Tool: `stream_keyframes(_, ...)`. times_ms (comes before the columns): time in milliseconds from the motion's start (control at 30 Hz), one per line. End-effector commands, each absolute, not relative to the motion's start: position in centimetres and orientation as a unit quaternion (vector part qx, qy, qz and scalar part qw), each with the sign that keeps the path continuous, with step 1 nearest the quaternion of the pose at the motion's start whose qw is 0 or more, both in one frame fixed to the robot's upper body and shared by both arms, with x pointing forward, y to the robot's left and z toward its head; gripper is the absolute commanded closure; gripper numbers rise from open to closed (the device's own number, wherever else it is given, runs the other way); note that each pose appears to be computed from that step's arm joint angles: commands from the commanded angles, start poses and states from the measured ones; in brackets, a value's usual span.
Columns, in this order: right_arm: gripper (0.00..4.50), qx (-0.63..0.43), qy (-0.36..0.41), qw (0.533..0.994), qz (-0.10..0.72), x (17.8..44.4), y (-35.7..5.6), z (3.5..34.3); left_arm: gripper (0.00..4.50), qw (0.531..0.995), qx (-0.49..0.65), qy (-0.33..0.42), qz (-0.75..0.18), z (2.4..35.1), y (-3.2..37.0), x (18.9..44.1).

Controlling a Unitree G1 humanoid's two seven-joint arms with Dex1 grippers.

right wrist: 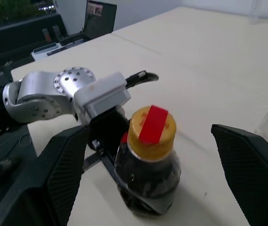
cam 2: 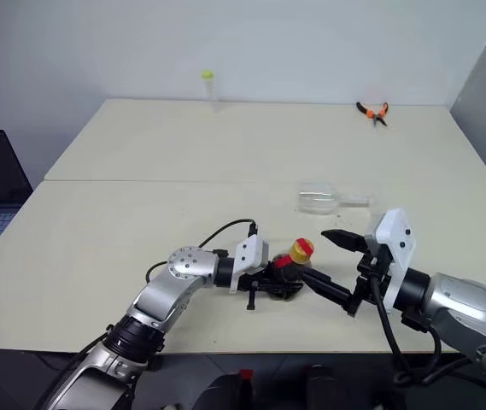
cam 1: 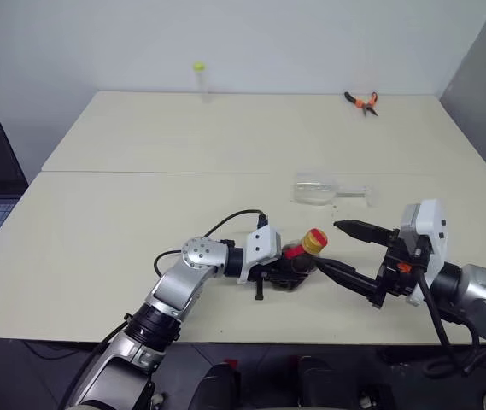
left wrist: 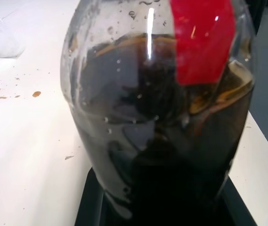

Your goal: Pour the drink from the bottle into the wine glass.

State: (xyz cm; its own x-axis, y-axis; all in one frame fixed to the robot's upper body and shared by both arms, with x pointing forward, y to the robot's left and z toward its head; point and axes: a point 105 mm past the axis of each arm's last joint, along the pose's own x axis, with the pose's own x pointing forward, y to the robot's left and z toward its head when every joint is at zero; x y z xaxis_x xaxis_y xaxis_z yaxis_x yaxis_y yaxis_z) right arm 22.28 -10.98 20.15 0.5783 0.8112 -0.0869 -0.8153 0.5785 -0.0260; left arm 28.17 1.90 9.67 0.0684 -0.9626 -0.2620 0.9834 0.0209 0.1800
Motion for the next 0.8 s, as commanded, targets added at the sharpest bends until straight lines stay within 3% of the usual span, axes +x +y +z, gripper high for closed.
stream_keyframes(33,0.09,-0.041,-0.011,0.893,0.448,23.0,-9.7,21.2,3.71,0.719,0.163,0.026,-0.675,10.1,2.1,28.5)
stream_keyframes(400,0.09,-0.046,-0.009,0.914,0.404,24.5,-10.9,20.4,3.71,0.719,0.161,0.025,-0.675,10.0,1.9,28.5)
stream_keyframes(800,0.09,-0.045,0.042,0.911,0.407,22.5,-13.5,19.3,3.71,0.718,0.161,0.023,-0.677,10.0,1.8,28.6)
